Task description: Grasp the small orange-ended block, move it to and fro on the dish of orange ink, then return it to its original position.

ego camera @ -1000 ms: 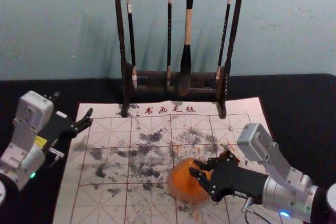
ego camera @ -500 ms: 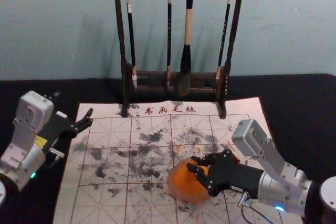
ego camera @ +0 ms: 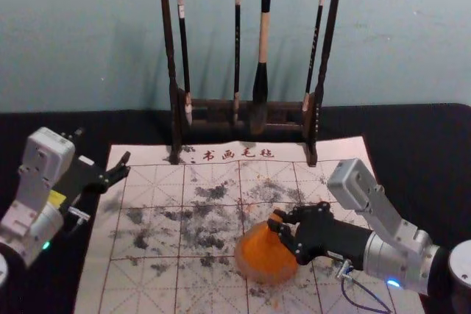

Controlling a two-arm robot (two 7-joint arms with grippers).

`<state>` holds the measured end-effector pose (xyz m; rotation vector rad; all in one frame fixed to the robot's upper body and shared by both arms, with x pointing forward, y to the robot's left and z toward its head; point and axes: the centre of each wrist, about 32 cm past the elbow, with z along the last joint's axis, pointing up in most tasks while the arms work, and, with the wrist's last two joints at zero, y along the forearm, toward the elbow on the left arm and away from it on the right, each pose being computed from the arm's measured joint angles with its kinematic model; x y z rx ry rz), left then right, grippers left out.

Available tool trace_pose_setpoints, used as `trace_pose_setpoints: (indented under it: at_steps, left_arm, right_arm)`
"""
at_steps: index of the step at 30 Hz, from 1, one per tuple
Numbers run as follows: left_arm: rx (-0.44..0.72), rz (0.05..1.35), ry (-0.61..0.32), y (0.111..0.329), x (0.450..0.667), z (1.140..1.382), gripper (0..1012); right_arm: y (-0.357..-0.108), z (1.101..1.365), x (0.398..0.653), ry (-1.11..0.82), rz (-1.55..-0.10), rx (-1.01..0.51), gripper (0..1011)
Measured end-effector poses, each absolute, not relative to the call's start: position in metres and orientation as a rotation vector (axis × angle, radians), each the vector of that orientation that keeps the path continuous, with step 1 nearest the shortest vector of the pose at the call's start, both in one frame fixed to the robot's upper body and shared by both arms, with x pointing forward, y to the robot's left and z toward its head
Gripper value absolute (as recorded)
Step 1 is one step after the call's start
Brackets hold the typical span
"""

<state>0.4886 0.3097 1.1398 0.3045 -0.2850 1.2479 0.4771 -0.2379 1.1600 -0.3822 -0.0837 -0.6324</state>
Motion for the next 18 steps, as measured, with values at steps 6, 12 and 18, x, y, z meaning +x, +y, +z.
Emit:
trace_pose_setpoints:
  at_steps: [6, 12, 18]
  left_arm:
    - [0.305, 1.248, -0.285, 0.310, 0.489, 1.140, 1001]
    - [0.305, 1.248, -0.285, 0.310, 0.489, 1.140, 1001]
    - [0.304, 1.248, -0.285, 0.310, 0.489, 1.140, 1001]
  right_arm:
    - [-0.243, 1.161, 0.477, -0.082, -0.645, -0.390, 87]
    - [-0.247, 1.163, 0.472, -0.077, -0.651, -0.389, 86]
    - [-0.249, 1.165, 0.466, -0.073, -0.644, -0.383, 87]
